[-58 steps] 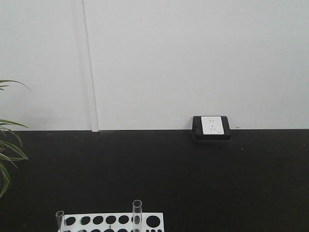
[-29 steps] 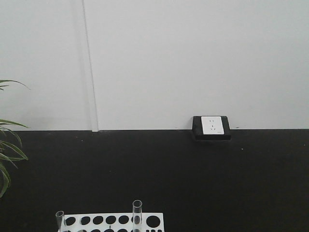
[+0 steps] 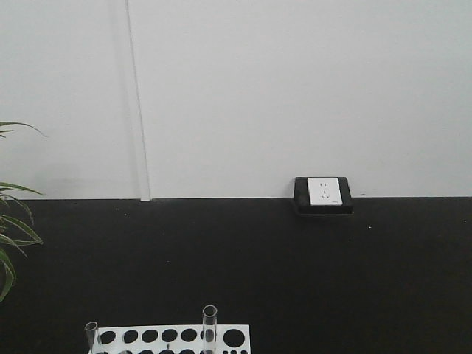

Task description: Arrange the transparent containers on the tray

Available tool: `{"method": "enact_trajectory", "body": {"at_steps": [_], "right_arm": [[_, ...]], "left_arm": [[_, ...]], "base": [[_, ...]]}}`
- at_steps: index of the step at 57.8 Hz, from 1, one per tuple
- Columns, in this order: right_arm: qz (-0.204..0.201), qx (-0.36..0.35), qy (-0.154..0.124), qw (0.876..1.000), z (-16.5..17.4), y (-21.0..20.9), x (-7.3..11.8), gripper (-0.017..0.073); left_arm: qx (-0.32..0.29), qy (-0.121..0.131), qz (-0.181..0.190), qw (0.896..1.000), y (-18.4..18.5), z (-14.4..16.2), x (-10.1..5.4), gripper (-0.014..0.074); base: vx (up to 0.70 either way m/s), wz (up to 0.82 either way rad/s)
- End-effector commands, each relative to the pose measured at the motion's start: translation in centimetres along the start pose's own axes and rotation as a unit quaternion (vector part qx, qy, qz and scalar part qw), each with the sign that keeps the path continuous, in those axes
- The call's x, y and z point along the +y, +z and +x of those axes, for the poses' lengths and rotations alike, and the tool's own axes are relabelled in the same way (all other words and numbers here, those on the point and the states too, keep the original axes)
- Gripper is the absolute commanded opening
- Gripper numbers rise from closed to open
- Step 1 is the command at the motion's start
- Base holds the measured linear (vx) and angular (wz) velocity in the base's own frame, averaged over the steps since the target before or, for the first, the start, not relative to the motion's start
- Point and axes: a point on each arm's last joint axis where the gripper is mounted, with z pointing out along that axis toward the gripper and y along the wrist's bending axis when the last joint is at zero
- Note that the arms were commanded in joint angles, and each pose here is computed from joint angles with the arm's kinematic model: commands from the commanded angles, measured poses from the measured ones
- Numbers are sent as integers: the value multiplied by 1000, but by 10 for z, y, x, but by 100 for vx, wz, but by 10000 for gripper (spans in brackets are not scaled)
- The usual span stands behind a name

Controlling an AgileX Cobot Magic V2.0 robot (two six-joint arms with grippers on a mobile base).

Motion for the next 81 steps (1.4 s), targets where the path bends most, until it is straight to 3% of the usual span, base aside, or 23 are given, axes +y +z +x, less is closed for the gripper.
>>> {"method": "enact_trajectory", "body": {"at_steps": [1,7,14,34,47,60,69,73,81], "right_arm": [[7,-5,13,1000,-42,11,-1,-11],[9,10,13,1000,-62,26,-2,-11],[9,33,13,999,-68,44,-2,-11],[14,137,12,990,-40,76,-2,6],[14,155,12,988,-34,81,-2,121],[17,169,11,985,-32,81,-3,318],[18,176,11,984,-31,80,-3,400],[18,177,11,984,-30,80,-3,416],[18,178,11,984,-30,80,-3,418]], "left_arm": [[-9,0,-3,1000,15,-43,-1,-6],[20,0,-6,1000,35,-63,0,-6],[46,-1,-6,999,59,-65,-1,-6],[183,-1,-10,983,99,-5,1,20],[250,-5,-12,968,105,34,2,143],[270,-12,-10,963,107,67,2,362],[314,-15,-12,949,111,93,2,482],[334,-21,-15,942,115,104,3,505],[329,-27,-14,944,125,115,2,506]], "base": [[0,0],[0,0],[0,0],[0,0],[0,0],[0,0],[0,0],[0,0],[0,0]]}}
